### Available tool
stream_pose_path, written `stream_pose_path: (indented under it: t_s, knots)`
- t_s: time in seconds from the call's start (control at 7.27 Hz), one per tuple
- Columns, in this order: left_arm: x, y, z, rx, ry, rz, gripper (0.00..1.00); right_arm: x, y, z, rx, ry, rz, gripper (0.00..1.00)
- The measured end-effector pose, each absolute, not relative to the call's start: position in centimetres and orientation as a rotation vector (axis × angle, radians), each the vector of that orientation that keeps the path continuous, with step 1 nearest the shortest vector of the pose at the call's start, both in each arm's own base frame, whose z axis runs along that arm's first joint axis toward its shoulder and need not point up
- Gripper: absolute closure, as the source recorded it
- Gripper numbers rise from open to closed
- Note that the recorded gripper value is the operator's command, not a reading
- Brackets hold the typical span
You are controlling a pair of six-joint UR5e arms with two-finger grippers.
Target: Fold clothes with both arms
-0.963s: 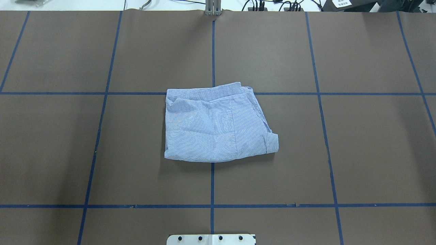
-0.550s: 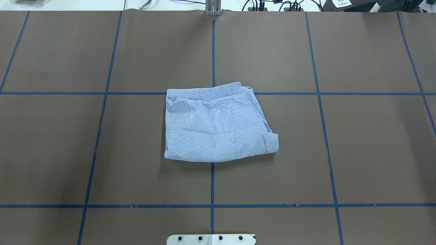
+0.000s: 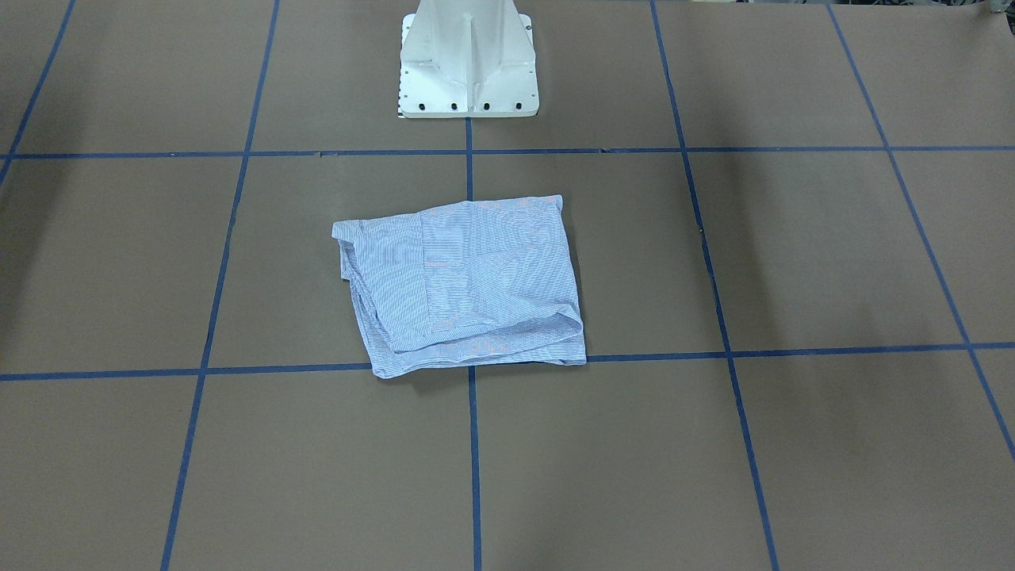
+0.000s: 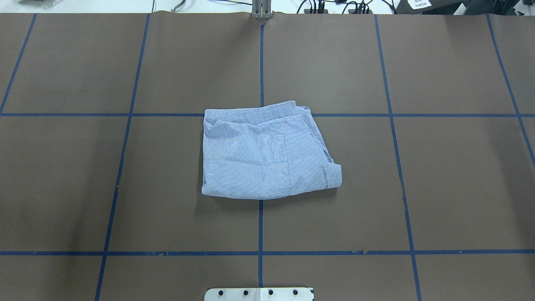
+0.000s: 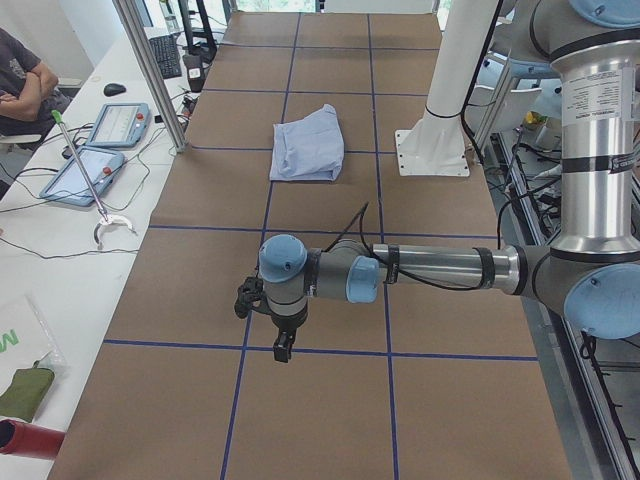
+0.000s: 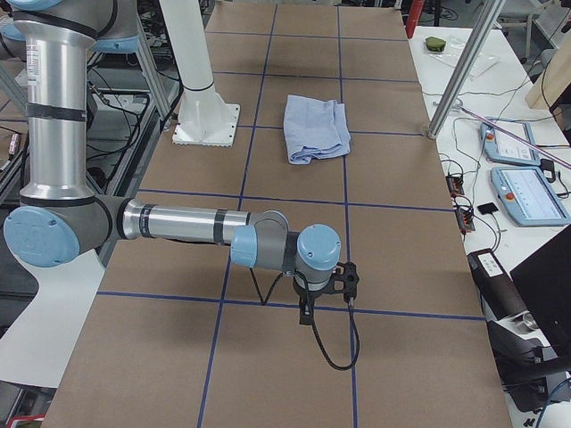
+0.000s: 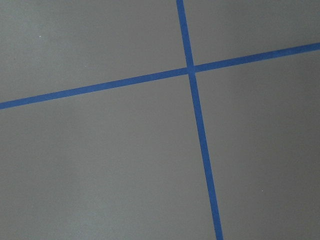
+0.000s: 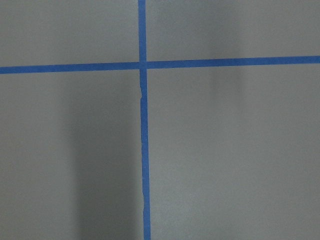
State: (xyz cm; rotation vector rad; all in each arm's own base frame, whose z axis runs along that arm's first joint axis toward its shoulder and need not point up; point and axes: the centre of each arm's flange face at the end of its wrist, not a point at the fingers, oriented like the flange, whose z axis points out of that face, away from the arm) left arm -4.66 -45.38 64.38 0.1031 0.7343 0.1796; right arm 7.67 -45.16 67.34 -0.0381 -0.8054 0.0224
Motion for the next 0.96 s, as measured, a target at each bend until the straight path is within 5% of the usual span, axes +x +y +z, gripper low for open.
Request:
stream_pose_path:
  t_s: [0.96]
  knots:
    - [-4.9, -44.7, 60.9, 0.105, 0.750, 0.183, 0.01, 9.1, -44.3, 67.6, -0.031, -0.814, 0.062, 0.00]
